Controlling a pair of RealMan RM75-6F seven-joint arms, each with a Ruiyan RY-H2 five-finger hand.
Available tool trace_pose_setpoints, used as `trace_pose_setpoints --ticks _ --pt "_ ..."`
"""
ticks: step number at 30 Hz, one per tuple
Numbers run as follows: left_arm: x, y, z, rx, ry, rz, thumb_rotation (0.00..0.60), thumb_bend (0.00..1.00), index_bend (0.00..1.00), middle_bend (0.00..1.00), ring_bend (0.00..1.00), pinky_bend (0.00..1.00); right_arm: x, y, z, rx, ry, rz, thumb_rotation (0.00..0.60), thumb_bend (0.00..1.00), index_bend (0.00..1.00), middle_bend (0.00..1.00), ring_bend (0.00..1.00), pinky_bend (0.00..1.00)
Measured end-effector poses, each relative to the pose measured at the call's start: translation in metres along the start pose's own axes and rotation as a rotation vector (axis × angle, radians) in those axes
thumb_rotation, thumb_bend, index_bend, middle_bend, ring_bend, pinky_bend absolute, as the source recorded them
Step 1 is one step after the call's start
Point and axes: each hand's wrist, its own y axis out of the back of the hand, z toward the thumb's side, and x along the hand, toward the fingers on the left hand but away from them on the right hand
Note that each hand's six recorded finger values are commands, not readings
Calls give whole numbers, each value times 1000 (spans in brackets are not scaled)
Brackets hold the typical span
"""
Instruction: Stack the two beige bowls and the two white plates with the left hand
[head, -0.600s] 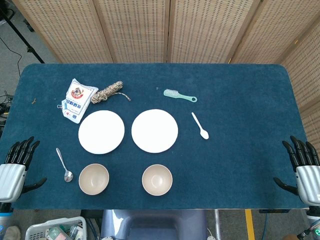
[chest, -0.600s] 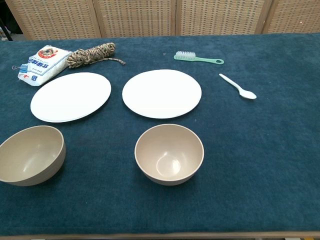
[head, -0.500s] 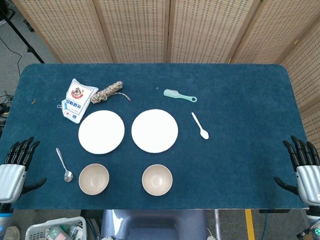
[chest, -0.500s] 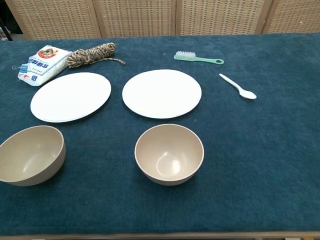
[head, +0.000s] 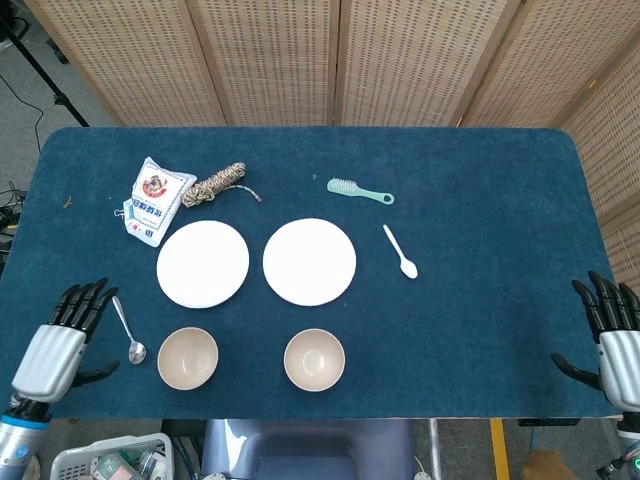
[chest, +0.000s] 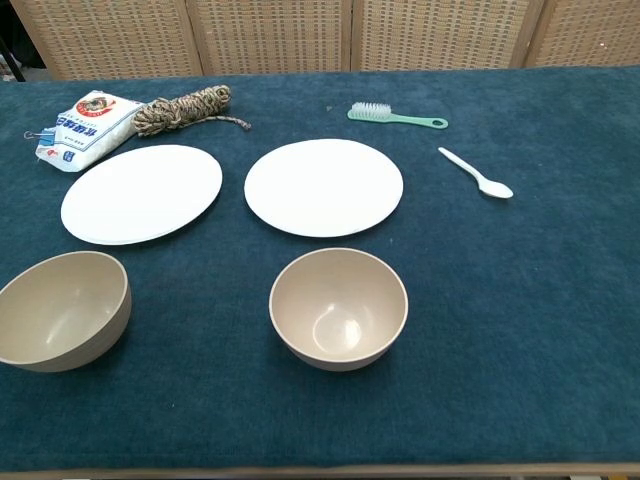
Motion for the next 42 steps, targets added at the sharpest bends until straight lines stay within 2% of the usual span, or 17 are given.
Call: trace_pose_setpoints --ticks 6,13,19,22,26,34,40,42 --pt "33 -16 47 30 -201 -104 600 68 76 0 0 0 -1 -4 1 13 -1 12 600 0 15 0 0 0" --pt "71 -40 125 73 -454 -232 600 75 149 0 0 0 -3 -10 0 29 -13 29 600 0 15 0 0 0" --pt "90 -60 187 80 -585 -264 600 80 188 0 0 0 -6 -13 -4 35 -26 40 600 0 15 0 0 0" --pt "95 -70 211 77 -623 -273 600 84 209 0 0 0 -6 -14 -5 32 -29 44 600 0 15 0 0 0" --pt "101 -82 229 95 -643 -282 600 84 222 0 0 0 -6 -13 -6 25 -31 43 600 0 15 0 0 0" --pt "105 -101 231 130 -614 -299 600 85 240 0 0 0 -6 -8 -8 5 -32 32 600 0 15 0 0 0" --pt "107 -114 227 132 -591 -319 600 103 355 0 0 0 -6 -10 -7 5 -28 39 600 0 15 0 0 0" --pt "107 -118 229 131 -591 -321 600 133 433 0 0 0 -6 -10 -6 4 -29 41 600 0 14 0 0 0"
